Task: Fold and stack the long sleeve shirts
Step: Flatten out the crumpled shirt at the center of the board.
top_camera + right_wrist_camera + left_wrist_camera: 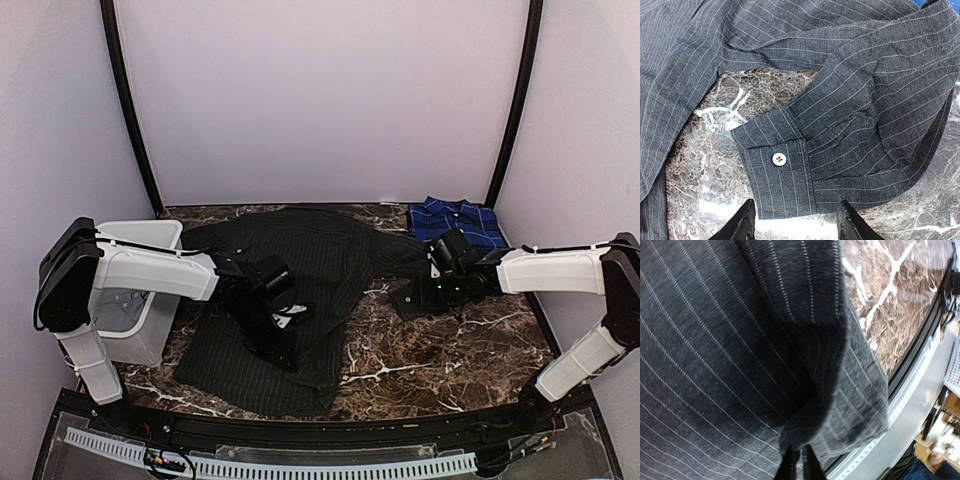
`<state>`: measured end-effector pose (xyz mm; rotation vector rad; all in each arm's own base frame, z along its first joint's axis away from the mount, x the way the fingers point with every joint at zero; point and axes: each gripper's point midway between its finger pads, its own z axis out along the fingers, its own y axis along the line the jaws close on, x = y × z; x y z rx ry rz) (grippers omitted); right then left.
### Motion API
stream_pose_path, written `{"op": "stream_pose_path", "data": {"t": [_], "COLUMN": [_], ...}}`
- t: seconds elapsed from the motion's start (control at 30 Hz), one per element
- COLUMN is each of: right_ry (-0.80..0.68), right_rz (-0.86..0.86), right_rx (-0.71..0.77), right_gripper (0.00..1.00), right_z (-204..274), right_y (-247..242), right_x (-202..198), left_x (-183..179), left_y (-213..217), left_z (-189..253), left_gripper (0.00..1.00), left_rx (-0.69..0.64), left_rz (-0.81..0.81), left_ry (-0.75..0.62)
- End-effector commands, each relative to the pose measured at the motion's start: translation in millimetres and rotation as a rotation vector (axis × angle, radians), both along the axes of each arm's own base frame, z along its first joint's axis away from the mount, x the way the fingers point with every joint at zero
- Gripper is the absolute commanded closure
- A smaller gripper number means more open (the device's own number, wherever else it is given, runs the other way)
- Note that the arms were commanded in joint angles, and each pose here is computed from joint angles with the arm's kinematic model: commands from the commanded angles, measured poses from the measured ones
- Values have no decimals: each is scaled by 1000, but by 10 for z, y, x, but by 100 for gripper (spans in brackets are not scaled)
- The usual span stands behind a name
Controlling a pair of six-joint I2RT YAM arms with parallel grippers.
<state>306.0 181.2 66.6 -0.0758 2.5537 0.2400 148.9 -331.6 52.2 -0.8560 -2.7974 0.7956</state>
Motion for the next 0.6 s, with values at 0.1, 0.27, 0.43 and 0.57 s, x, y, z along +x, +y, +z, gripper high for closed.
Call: {"op": "stream_pose_path", "data": {"t": [0.1,0.27,0.43,0.57], "right_ry": [-72,-80,-85,-85], "right_rz": [8,-1,-15,-28], "right_rx": [27,18,-1,-7], "right_gripper": [48,48,48,46], "right_z": [200,209,188,148], "right_y": [79,59,29,13], "right_x": [115,130,156,175], "left_x": [43,40,27,-41], "left_y": [-288,-551,-900,-1108], "left_z": [332,464,552,409], "left_gripper": [100,100,100,100], "left_rx": [-114,-191,-264,-267], "left_rz": [-23,-52,-109,-155], "left_ry": [-40,-32,-16,17]}}
